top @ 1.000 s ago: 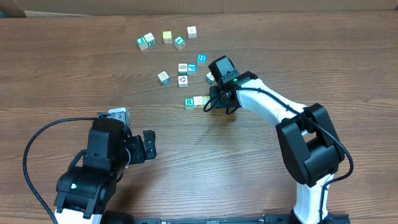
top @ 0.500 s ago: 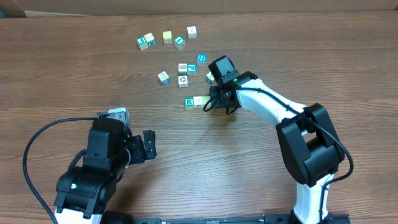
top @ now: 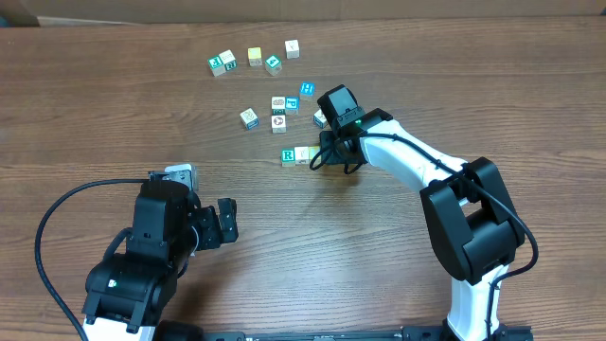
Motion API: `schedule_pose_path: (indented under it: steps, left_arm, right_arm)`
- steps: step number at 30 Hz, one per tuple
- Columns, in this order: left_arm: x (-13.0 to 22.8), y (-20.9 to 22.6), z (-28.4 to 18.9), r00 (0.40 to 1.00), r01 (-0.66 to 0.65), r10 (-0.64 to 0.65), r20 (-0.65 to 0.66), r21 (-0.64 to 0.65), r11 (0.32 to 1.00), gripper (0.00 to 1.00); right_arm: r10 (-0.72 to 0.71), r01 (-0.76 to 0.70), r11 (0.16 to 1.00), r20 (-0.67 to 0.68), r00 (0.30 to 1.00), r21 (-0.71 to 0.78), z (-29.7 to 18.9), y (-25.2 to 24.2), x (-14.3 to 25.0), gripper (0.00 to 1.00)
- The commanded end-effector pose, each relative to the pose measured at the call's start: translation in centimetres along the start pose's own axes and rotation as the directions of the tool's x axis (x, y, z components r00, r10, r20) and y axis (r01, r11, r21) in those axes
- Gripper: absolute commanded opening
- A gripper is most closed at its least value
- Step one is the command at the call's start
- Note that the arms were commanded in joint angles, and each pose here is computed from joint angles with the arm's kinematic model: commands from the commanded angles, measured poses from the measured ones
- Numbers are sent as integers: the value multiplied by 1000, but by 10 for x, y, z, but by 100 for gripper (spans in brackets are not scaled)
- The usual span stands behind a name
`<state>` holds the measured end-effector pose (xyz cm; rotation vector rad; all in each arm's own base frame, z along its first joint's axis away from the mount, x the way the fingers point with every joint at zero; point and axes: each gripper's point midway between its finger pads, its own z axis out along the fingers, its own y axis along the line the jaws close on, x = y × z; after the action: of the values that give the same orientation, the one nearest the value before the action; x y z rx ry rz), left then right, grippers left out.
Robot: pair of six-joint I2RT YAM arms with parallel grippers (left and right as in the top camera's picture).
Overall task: Form a horizontal line
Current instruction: 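Open the right gripper and raise it off the green 7 block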
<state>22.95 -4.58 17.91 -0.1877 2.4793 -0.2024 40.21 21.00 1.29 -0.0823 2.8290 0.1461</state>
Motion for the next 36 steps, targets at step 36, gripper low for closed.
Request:
schedule_pose_path:
  steps: [36]
  left_arm:
    - [1, 1, 0, 1000, 14, -14, -3, 3, 1000, 100]
  right_arm:
    - [151, -158, 987, 133, 979, 38, -80, -37, -61, 4]
